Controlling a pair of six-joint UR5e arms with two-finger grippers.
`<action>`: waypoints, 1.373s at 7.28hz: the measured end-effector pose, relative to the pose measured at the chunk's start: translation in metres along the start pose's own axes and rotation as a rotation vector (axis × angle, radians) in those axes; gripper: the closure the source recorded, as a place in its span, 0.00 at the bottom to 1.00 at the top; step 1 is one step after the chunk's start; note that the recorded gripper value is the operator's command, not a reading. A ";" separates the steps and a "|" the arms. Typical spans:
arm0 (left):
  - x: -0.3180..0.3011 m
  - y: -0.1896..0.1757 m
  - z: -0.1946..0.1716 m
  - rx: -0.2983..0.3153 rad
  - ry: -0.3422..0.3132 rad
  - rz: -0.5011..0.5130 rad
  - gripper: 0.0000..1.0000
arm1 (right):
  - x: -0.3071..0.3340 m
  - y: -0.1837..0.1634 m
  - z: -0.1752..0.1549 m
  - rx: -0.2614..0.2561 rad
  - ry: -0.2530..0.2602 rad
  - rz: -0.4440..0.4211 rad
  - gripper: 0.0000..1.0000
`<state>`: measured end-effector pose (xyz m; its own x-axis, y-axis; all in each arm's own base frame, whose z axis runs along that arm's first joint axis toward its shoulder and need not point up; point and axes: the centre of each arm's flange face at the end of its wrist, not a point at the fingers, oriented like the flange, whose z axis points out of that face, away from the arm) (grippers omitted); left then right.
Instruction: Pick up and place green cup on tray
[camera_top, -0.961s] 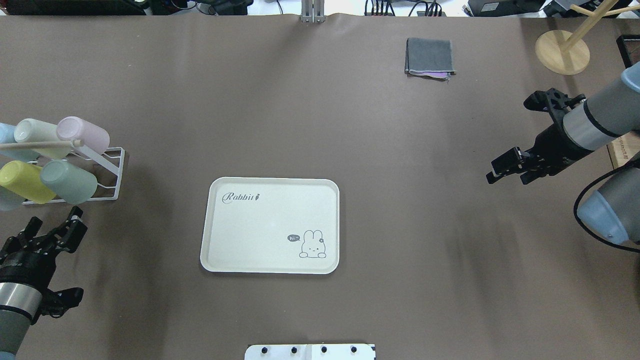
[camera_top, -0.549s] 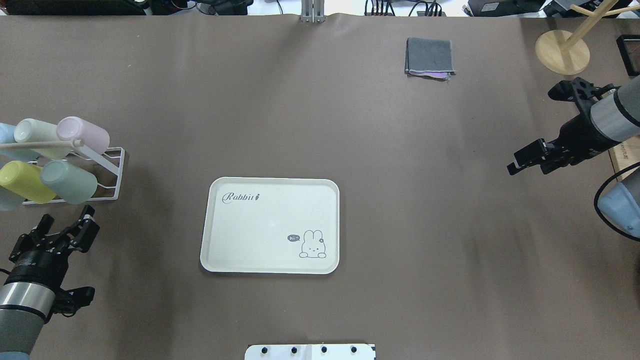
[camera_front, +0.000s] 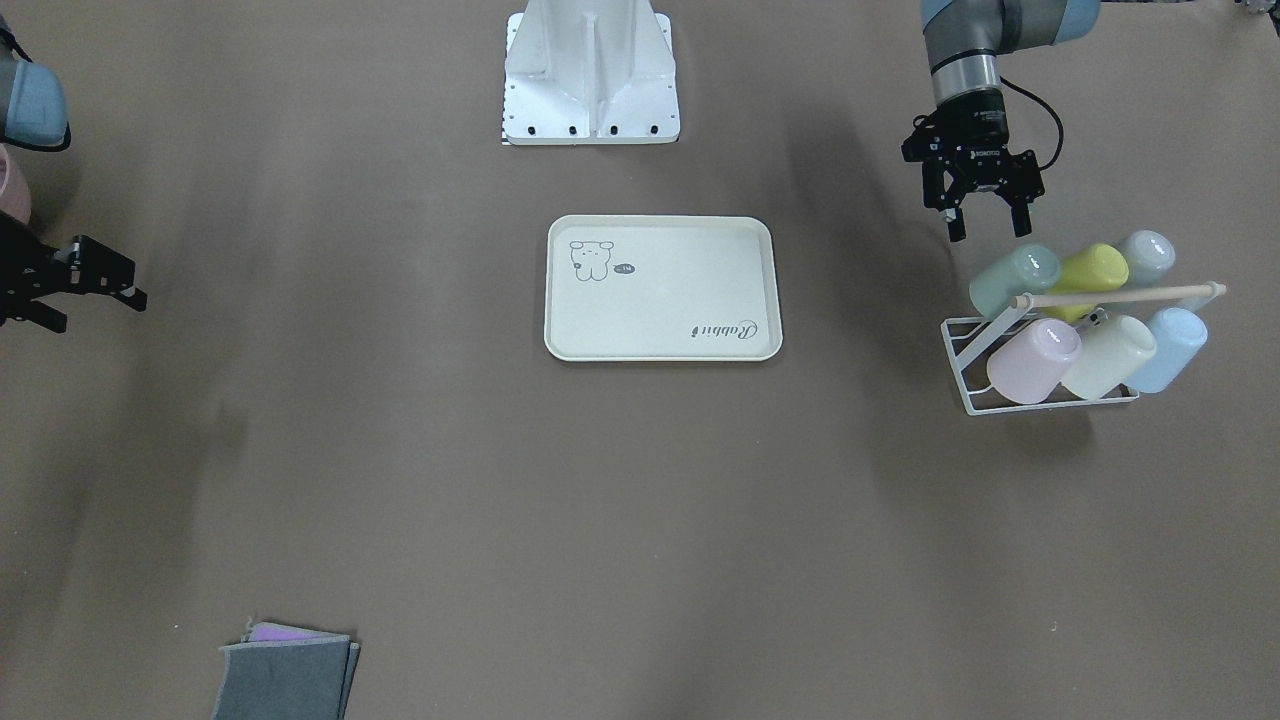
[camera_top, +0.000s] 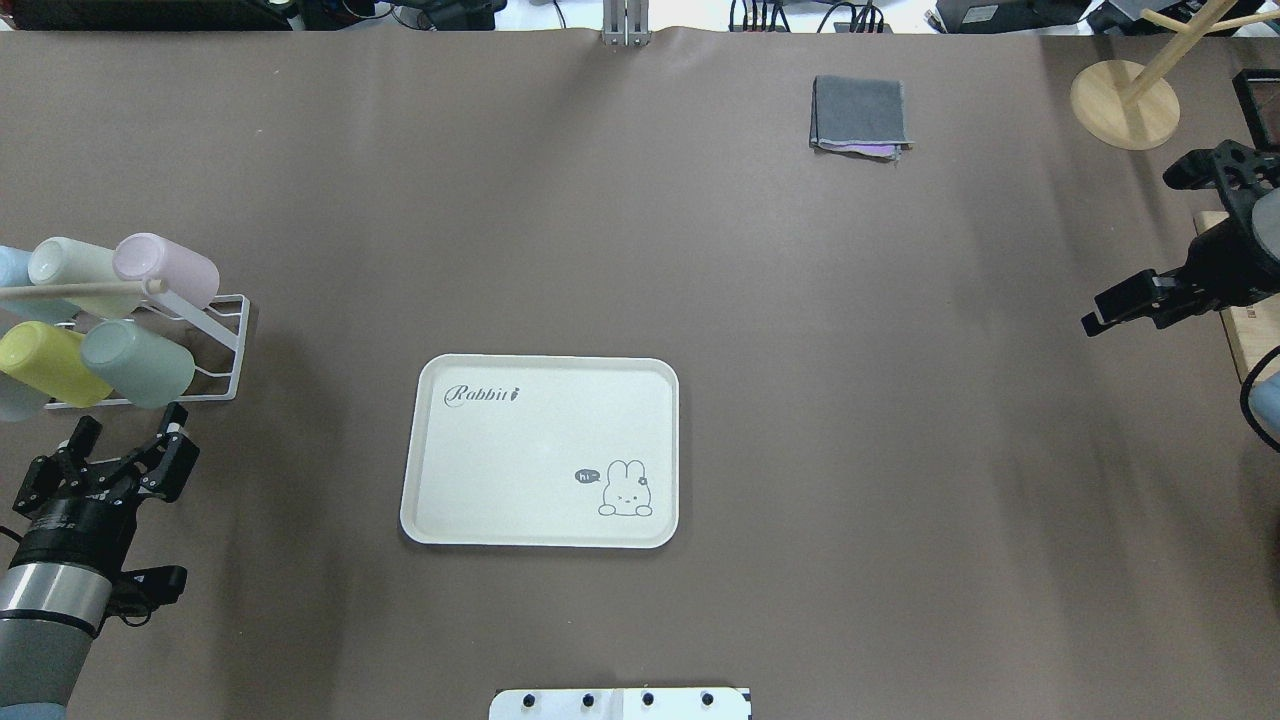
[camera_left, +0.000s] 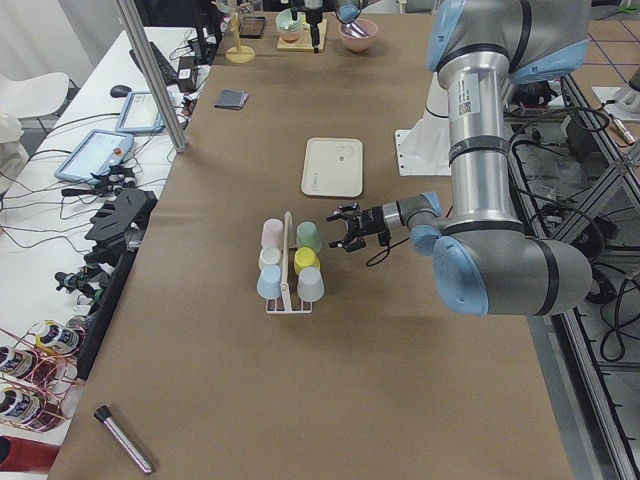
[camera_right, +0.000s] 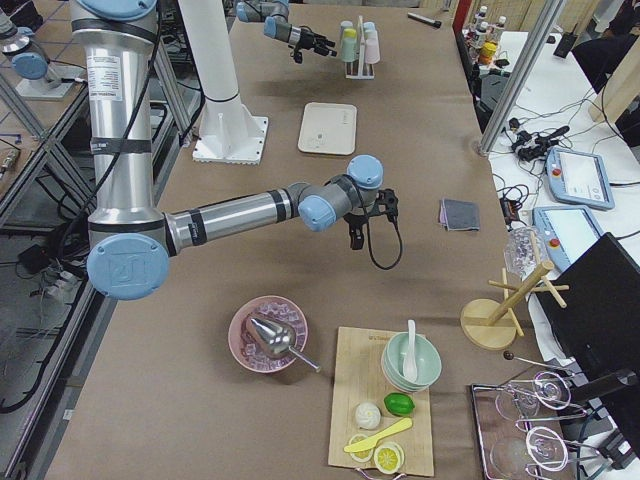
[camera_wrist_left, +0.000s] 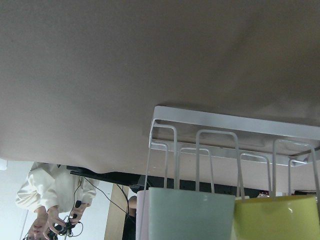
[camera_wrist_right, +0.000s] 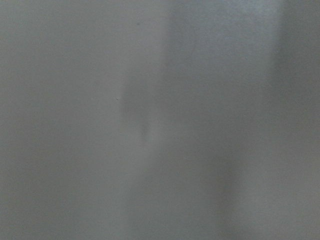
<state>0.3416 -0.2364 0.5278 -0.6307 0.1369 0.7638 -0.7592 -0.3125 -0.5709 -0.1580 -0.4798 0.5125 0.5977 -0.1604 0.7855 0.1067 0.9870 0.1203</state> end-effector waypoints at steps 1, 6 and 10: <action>0.004 -0.003 0.002 -0.004 0.004 0.006 0.02 | 0.021 0.002 -0.016 -0.009 0.033 0.009 0.00; 0.004 -0.010 0.017 -0.028 0.022 -0.007 0.02 | 0.113 0.026 -0.098 -0.082 0.129 0.067 0.00; 0.005 -0.009 0.025 -0.045 0.034 -0.010 0.02 | 0.173 0.055 -0.133 -0.132 0.147 0.067 0.00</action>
<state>0.3492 -0.2561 0.5436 -0.6275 0.1722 0.7594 -0.7715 -0.2689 -0.5766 0.0570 -0.4552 0.5747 0.7151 -0.1045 0.6911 0.1604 0.9869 -0.0168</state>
